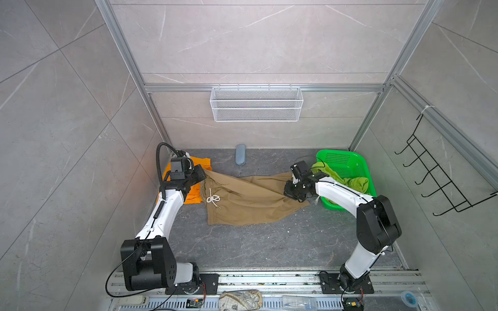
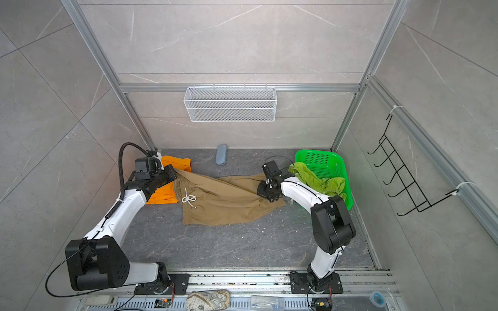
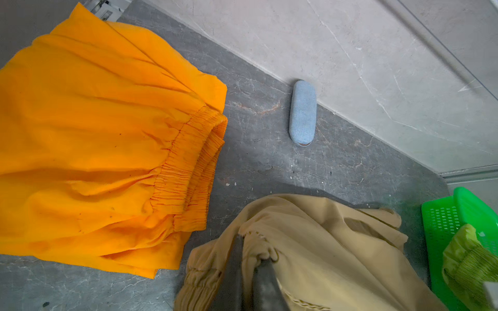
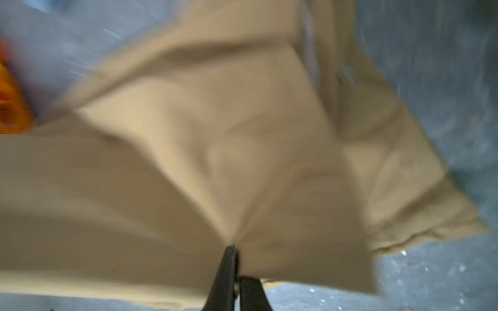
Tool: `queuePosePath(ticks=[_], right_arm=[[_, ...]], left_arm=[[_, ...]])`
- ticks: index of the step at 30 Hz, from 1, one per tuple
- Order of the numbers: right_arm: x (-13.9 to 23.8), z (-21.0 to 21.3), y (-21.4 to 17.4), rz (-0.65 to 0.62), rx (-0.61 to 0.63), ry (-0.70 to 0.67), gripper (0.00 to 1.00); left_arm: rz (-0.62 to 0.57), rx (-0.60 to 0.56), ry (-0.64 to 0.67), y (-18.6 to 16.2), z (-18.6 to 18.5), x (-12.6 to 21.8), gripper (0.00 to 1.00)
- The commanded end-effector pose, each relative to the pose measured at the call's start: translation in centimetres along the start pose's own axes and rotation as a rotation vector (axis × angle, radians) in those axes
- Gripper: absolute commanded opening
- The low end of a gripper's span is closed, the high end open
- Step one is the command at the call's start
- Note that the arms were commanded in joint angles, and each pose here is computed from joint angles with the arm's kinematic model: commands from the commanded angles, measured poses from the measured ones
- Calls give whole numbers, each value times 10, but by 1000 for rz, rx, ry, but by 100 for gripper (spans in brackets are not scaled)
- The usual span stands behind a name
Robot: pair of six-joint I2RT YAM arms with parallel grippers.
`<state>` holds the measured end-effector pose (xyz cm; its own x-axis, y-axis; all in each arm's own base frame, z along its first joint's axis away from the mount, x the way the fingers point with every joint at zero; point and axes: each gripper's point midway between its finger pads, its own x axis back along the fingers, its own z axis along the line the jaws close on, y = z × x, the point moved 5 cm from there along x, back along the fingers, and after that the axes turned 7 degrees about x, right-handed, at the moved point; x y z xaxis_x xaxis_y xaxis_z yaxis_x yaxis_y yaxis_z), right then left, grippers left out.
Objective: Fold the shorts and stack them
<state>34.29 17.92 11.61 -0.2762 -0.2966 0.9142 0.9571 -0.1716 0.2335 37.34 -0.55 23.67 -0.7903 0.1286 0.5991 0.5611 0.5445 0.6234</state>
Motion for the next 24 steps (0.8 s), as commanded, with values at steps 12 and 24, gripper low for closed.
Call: queuePosePath(ticks=[12,24], right_arm=[[-3,-4,2,-16,-102,50,73],[-20,-15,-11,-8,-173,60,63]], left_arm=[[-84,39,-14,6,4,11,0],[-78,41,-24,4,3,12,0]])
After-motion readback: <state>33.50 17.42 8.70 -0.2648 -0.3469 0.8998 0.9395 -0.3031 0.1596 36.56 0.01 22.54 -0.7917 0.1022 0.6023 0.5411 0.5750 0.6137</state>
